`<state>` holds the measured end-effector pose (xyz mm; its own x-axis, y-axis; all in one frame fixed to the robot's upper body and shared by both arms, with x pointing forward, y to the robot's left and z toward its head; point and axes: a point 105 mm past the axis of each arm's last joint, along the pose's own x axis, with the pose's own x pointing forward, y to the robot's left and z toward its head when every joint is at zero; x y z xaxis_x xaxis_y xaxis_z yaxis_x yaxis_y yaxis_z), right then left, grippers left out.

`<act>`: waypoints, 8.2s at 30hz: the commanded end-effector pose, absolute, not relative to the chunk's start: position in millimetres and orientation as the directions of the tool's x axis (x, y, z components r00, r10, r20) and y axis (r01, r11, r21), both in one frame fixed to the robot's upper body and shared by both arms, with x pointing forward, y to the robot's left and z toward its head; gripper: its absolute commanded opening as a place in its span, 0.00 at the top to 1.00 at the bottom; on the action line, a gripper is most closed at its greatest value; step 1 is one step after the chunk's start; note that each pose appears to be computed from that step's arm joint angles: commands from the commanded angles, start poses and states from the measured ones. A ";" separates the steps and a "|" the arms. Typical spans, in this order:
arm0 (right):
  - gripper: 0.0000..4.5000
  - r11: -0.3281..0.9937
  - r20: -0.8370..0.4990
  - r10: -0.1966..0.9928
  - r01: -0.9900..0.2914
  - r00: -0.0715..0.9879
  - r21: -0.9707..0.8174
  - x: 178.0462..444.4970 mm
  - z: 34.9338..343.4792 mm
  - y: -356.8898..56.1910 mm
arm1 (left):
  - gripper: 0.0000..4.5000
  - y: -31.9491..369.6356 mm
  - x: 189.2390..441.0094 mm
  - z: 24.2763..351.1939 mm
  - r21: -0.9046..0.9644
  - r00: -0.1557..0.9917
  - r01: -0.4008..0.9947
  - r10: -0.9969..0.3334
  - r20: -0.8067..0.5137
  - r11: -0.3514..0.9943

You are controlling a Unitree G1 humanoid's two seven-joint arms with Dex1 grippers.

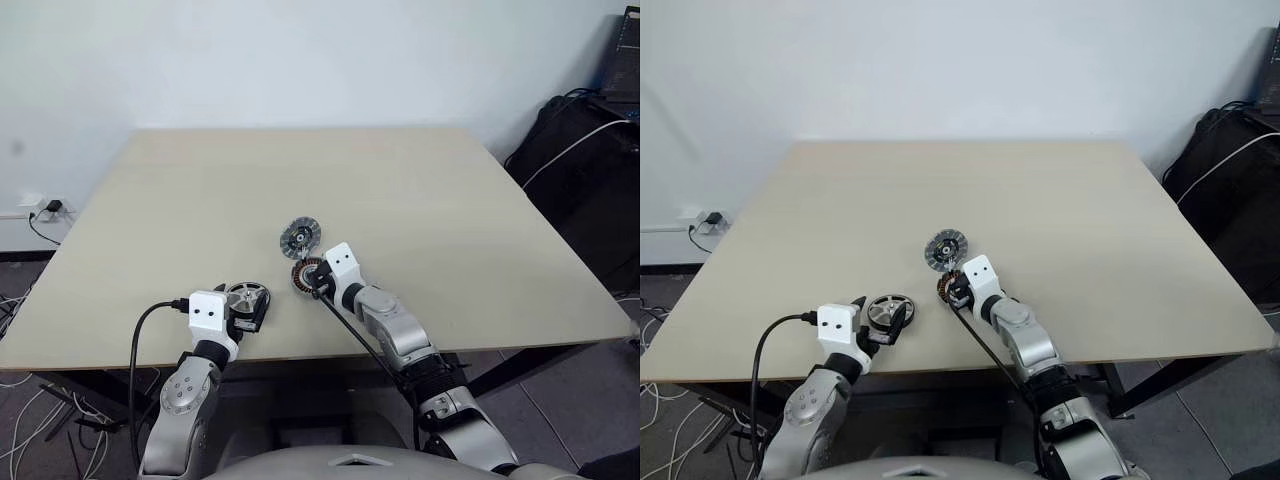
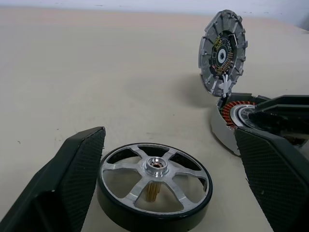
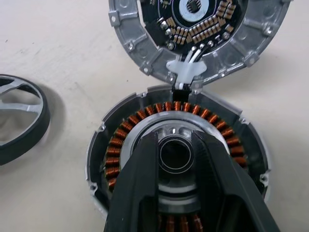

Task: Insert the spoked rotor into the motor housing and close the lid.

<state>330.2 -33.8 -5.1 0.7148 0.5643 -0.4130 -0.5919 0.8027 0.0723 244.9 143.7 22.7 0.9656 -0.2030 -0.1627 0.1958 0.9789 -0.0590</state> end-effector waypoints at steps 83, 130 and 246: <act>1.00 0.686 -0.196 0.718 -0.726 0.668 0.037 288.0 68.7 -44.1 | 0.00 170.7 243.5 8.2 -0.499 0.965 -0.114 -0.024 -0.262 0.859; 1.00 0.699 -0.256 0.714 -0.685 0.652 0.205 239.7 42.3 -92.7 | 0.91 125.6 250.1 27.1 -0.898 0.960 -0.002 -0.252 -0.125 0.440; 1.00 0.731 -0.289 0.682 -0.635 0.672 0.251 231.5 31.9 -94.2 | 0.01 58.0 280.4 38.0 -0.810 0.835 0.238 -0.539 -0.112 0.537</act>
<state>227.0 -95.3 21.5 0.6607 0.6731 -0.3322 -0.6171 0.7390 0.2702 277.9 64.3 16.4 0.8197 -0.5363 -0.2009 0.1500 0.5396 -0.8284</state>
